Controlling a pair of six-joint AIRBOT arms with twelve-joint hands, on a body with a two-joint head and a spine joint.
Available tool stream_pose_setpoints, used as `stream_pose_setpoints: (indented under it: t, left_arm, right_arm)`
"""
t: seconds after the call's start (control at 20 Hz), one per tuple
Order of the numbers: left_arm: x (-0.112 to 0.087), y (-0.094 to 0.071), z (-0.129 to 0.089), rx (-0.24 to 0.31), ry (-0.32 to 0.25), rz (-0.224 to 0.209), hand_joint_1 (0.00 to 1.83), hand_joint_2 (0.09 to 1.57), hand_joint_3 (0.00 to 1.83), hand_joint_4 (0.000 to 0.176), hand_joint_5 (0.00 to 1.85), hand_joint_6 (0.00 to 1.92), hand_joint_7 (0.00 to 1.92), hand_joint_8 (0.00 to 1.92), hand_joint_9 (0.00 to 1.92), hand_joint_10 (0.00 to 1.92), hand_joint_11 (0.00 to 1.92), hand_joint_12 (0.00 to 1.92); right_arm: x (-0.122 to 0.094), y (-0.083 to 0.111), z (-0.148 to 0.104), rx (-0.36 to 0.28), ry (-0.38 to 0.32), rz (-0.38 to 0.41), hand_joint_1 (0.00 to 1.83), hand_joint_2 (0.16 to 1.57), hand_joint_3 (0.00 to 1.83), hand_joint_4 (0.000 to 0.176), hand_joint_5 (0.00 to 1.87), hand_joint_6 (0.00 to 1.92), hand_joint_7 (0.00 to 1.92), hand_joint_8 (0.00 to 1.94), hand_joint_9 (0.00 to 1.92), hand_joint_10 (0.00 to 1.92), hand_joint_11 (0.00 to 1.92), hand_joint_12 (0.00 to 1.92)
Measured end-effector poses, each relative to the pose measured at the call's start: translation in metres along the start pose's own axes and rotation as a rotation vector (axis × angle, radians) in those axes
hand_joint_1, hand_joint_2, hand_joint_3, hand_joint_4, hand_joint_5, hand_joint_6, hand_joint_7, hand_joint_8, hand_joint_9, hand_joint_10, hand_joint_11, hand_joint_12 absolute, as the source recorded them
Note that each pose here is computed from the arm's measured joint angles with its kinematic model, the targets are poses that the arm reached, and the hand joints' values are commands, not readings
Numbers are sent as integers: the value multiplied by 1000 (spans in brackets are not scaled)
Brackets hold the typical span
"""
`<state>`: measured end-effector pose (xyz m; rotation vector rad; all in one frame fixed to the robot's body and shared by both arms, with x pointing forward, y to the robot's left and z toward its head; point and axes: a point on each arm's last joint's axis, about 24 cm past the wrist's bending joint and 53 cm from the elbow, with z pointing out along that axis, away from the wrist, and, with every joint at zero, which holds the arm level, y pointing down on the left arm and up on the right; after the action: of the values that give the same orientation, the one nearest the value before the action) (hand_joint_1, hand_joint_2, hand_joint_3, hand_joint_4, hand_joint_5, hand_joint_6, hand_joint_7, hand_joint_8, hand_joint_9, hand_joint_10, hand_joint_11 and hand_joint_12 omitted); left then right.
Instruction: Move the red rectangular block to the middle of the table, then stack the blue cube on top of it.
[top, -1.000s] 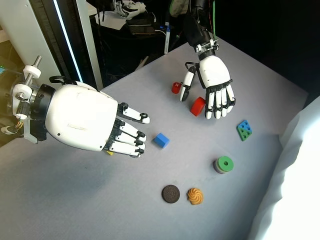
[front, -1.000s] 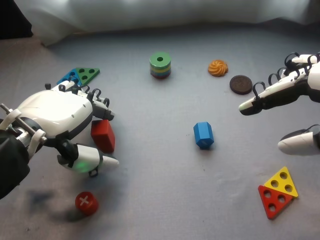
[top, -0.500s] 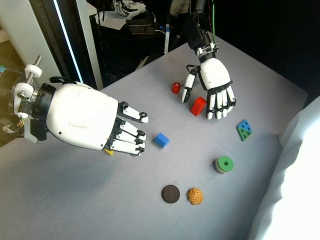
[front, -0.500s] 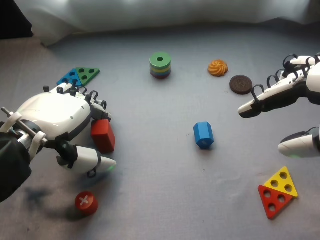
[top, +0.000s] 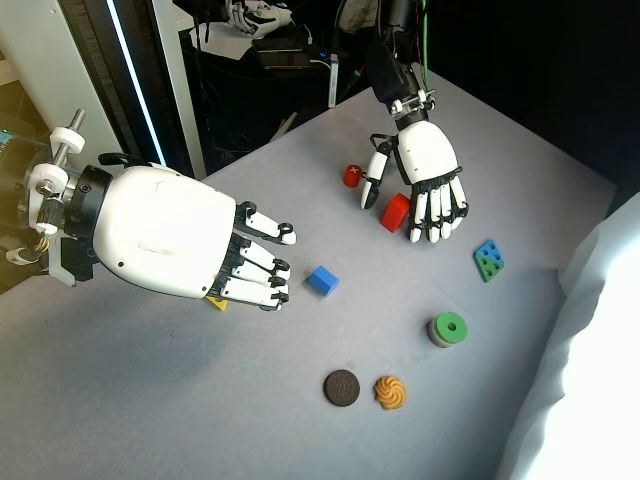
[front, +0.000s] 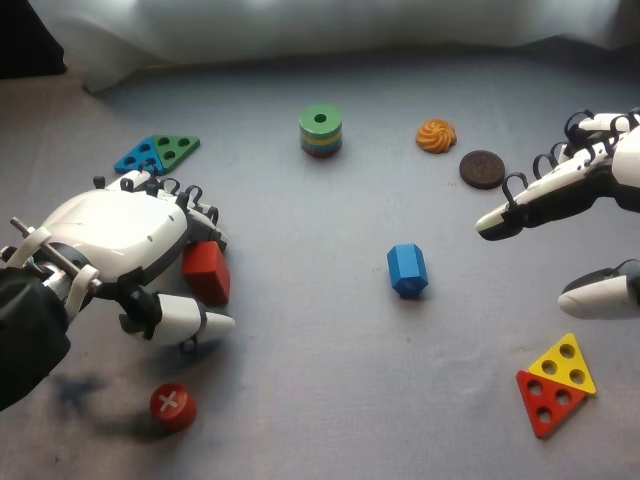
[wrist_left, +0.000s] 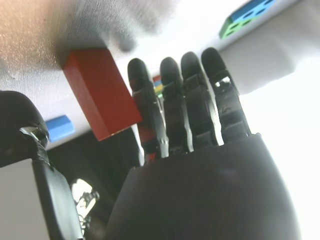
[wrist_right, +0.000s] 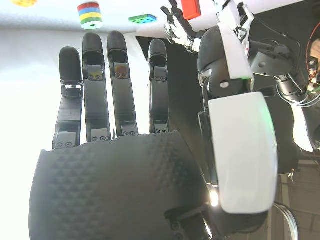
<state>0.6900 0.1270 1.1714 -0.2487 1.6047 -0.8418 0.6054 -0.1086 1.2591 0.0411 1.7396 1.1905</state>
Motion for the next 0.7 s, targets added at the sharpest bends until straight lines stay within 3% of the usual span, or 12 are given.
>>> stream_pose_setpoints:
  t: [0.7]
  left_arm:
    - [0,-1,3,4,-3,2,799,1000,1,0,793,11,504,7,381,9,0,946]
  right_arm:
    - [4,3,0,-7,8,-6,704,1121,0,0,537,10,566,8,489,42,0,1214]
